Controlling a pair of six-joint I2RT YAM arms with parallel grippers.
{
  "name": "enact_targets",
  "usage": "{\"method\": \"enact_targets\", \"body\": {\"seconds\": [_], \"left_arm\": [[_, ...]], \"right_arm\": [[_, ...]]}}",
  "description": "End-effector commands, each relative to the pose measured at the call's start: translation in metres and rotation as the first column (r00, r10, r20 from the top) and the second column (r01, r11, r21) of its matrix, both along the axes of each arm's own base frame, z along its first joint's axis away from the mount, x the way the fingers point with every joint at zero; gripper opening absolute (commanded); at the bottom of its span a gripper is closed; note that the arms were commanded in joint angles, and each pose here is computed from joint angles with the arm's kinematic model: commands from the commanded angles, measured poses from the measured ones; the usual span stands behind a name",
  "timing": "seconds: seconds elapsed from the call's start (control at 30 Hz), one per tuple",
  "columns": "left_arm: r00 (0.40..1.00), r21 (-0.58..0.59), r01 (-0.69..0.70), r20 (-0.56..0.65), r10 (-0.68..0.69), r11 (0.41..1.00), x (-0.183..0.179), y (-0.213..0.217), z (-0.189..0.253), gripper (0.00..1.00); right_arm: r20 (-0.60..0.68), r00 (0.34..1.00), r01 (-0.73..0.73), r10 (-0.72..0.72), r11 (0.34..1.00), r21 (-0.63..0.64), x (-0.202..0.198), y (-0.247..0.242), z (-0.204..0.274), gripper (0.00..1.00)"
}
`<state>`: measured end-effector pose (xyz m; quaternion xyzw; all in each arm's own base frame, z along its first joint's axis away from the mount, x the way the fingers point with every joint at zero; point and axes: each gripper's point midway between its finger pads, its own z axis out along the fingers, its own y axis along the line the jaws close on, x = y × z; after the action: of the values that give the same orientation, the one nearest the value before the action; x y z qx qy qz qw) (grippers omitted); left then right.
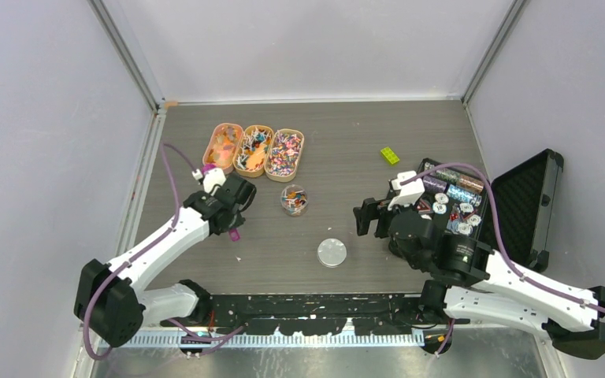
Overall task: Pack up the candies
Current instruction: Pick up the box lid from the center of the board.
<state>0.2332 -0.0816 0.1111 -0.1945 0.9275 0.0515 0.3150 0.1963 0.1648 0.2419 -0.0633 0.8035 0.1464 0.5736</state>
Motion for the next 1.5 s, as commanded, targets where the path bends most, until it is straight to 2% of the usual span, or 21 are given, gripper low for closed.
{"method": "enact_targets", "body": {"seconds": [0.0,0.13,0.27,0.77,0.83,1.0,1.2,1.3,1.4,1.47], "left_arm": [[0.983,-0.099,-0.182,0.009,0.184,0.978,-0.004,0.0,-0.024,0.0],[0.968,-0.126,-0.249,0.001,0.251,0.96,-0.007,0.003,-0.035,0.01],[0.963,-0.151,-0.269,-0.038,0.266,0.951,-0.009,-0.004,-0.047,0.11],[0.929,-0.099,-0.346,-0.176,0.325,0.933,-0.021,-0.009,-0.078,0.24],[0.929,-0.092,-0.345,-0.179,0.325,0.934,-0.02,-0.009,-0.078,0.3],[0.931,-0.089,-0.34,-0.171,0.322,0.936,-0.017,-0.009,-0.07,0.55],[0.969,-0.124,-0.242,-0.087,0.232,0.962,0.001,-0.015,-0.029,0.83],[0.994,-0.135,-0.104,0.0,0.105,0.985,0.016,-0.021,0.007,0.99],[0.993,-0.132,0.072,0.098,-0.059,0.989,0.027,-0.03,0.046,1.0],[0.972,-0.122,0.196,0.156,-0.176,0.973,0.03,-0.036,0.068,1.0]], "right_arm": [[-0.026,0.999,0.03,-0.029,0.998,0.051,-0.001,0.002,0.008,0.88],[-0.046,0.998,0.051,-0.05,0.998,0.023,0.0,-0.001,0.001,0.88],[-0.062,0.996,0.067,-0.066,0.998,0.011,0.0,-0.002,-0.006,0.88],[-0.132,0.989,0.055,-0.061,0.997,-0.049,-0.003,0.006,-0.029,0.88],[-0.158,0.987,0.034,-0.042,0.998,-0.051,-0.006,0.011,-0.035,0.89],[-0.236,0.971,0.033,-0.047,0.998,-0.06,-0.01,0.021,-0.059,0.9],[-0.29,0.957,-0.006,-0.013,0.998,-0.066,-0.011,0.041,-0.078,0.9],[-0.302,0.953,-0.042,0.024,0.998,-0.054,-0.011,0.053,-0.088,0.9],[-0.304,0.951,-0.068,0.052,0.997,-0.044,-0.01,0.065,-0.098,0.9],[-0.315,0.948,-0.07,0.048,0.996,-0.058,-0.009,0.069,-0.108,0.9]]}}
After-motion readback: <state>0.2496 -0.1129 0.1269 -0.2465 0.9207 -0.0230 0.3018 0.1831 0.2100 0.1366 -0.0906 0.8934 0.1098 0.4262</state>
